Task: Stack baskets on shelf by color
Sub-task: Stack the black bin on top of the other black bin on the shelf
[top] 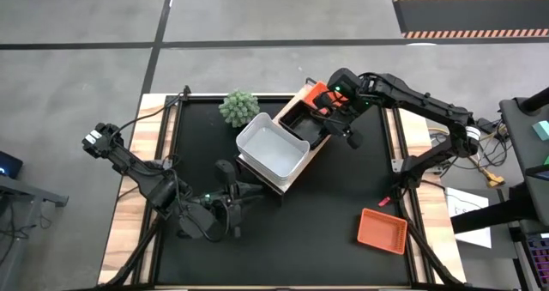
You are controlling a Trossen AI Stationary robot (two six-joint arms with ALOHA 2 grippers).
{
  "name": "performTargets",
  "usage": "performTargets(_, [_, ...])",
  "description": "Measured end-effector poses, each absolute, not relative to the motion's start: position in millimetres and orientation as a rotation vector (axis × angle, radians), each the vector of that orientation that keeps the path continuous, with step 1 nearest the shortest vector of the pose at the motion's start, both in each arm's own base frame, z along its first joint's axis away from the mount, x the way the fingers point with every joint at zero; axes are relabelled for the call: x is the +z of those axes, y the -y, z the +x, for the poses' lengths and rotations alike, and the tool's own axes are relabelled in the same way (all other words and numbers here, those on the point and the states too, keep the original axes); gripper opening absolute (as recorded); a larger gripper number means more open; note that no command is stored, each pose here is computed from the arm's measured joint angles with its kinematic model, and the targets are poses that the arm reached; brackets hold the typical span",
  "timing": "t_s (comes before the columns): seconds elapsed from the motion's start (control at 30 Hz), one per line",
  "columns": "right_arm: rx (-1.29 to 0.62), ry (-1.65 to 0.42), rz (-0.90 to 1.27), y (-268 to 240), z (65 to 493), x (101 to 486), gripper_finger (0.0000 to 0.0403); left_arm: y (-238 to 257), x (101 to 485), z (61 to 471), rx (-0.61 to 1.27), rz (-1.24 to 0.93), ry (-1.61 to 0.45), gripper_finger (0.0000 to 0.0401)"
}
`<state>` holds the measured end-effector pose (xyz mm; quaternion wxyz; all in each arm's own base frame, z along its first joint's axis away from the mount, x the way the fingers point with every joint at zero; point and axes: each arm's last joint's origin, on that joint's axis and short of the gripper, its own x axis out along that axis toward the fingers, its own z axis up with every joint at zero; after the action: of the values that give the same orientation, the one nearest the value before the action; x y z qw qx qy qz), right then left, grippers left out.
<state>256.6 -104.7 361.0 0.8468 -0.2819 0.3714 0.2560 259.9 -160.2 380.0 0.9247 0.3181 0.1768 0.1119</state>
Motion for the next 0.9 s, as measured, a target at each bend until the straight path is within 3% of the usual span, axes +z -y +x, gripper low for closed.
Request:
performTargets(0.17, [0.522, -0.793, -0.557, 105, 257, 361, 0.0038, 160, 380, 260, 0.230, 0.648, -0.362, 0.0107])
performTargets(0.37, [0.514, -0.796, -0.542, 104, 256, 362, 0.0085, 160, 379, 260, 0.230, 0.649, -0.363, 0.0107])
performTargets(0.6, [0.444, -0.770, -0.425, 90, 252, 385, 0.0120, 161, 370, 261, 0.211, 0.653, -0.371, 0.0107])
performTargets(0.77, [0.382, -0.830, -0.158, 67, 248, 391, 0.0102, 161, 355, 263, 0.202, 0.670, -0.387, 0.0107])
performTargets(0.9, [0.220, -0.958, -0.113, 56, 247, 380, 0.0053, 162, 353, 264, 0.202, 0.677, -0.372, 0.0107])
